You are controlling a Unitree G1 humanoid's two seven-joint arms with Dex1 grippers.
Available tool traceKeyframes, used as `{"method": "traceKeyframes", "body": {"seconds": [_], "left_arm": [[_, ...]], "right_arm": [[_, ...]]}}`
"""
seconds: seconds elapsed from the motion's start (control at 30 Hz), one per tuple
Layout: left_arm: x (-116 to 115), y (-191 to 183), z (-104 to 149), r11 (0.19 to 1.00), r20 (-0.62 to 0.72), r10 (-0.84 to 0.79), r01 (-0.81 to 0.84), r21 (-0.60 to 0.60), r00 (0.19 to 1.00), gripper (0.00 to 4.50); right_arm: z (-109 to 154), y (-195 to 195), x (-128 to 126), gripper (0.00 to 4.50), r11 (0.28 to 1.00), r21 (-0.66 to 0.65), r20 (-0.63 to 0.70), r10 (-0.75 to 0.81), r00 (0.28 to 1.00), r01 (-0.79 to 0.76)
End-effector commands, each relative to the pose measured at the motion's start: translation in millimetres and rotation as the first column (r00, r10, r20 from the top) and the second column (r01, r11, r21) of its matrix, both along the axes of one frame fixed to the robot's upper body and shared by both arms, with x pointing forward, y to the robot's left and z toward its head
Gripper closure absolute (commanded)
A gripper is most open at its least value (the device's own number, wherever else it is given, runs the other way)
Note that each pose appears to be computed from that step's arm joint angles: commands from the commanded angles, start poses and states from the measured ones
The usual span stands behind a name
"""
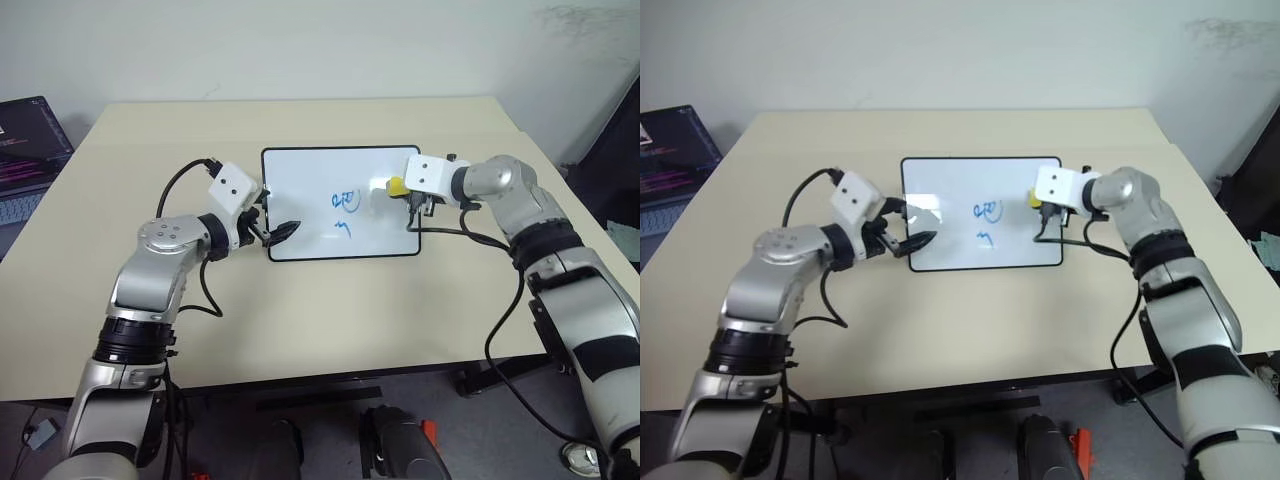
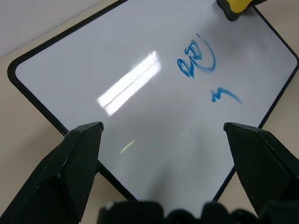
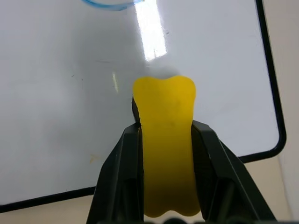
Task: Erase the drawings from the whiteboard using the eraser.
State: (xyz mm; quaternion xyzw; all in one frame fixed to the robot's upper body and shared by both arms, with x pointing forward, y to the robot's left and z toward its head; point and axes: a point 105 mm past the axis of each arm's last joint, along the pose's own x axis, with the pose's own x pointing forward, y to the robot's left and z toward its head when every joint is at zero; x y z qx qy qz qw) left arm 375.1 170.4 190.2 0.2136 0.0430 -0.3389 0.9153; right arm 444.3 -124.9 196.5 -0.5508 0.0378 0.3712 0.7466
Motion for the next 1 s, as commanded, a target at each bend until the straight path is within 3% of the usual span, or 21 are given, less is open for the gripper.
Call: {"method": "traceKeyframes", "body": {"seconds": [0.03,0.3,1.0], "left_arm": [[-5.9,4.7,14.3,0.999,0.037,-0.038,0.037,0.021,0.999,0.0],[-12.9,7.4,15.6,0.996,0.02,-0.077,0.076,0.047,0.997,0.0],[-21.6,1.4,17.7,0.989,-0.008,-0.125,0.125,0.081,0.992,0.0]], "right_arm": [[-4.6,-3.4,-7.6,3.49,0.999,-0.037,-0.014,0.008,1.0,-0.008],[8.6,-4.4,-10.3,3.49,0.999,-0.043,0.015,0.002,1.0,-0.001],[7.7,-5.1,-12.9,3.49,0.999,-0.05,0.024,-0.006,1.0,0.007]]}}
